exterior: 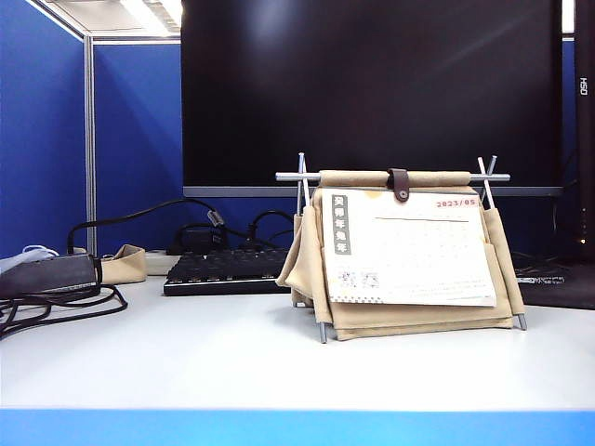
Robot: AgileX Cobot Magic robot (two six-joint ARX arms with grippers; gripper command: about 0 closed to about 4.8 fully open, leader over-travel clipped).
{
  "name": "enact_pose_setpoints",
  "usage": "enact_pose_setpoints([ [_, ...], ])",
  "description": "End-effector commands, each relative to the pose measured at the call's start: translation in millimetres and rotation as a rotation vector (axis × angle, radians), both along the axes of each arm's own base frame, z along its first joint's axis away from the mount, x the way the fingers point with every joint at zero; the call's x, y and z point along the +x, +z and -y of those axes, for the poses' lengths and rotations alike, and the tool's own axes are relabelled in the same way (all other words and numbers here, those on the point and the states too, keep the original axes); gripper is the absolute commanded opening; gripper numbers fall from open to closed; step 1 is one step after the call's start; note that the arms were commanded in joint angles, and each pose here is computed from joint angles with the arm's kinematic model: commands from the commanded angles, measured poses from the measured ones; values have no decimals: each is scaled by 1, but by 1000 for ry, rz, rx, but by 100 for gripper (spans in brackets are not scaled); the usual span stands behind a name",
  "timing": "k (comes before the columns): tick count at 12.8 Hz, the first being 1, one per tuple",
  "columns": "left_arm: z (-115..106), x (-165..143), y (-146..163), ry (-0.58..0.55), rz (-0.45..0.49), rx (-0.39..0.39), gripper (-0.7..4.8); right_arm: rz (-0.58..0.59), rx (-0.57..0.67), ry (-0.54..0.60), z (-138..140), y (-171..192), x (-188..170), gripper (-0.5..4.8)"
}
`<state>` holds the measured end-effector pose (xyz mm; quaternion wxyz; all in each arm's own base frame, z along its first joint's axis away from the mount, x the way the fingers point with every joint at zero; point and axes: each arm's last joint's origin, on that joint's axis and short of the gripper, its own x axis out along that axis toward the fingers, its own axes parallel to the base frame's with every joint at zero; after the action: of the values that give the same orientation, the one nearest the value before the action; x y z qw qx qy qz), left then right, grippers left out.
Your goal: Turn one page of the calendar.
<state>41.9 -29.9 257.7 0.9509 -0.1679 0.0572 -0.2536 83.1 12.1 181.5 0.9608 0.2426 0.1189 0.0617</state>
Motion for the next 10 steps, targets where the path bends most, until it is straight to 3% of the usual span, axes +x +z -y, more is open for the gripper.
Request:
enact_pose_setpoints([
  [1, 9, 2, -18, -178, -82, 41, 121, 24, -97, 30, 0, 1, -1, 14],
  [3, 18, 9, -27, -257, -161, 52, 126, 36, -102, 52, -1, 2, 0, 34],
  [4, 37, 28, -15, -300, -212, 86, 323, 147, -73, 167, -4, 16, 0, 68],
  [5, 51, 42, -8, -335, -267, 145, 381, 163, -91, 167, -5, 31, 1, 94],
  [7, 75, 66, 1, -380, -289, 190, 382, 158, -193, 185, -6, 59, 11, 143],
  [8, 93, 85, 5, -394, -253, 165, 382, 117, -238, 211, -9, 86, 30, 215],
  [9, 107, 100, 7, -394, -233, 139, 382, 69, -246, 336, -14, 110, 59, 234],
  [10, 117, 110, 8, -402, -246, 150, 382, 1, -175, 511, -16, 125, 100, 234],
])
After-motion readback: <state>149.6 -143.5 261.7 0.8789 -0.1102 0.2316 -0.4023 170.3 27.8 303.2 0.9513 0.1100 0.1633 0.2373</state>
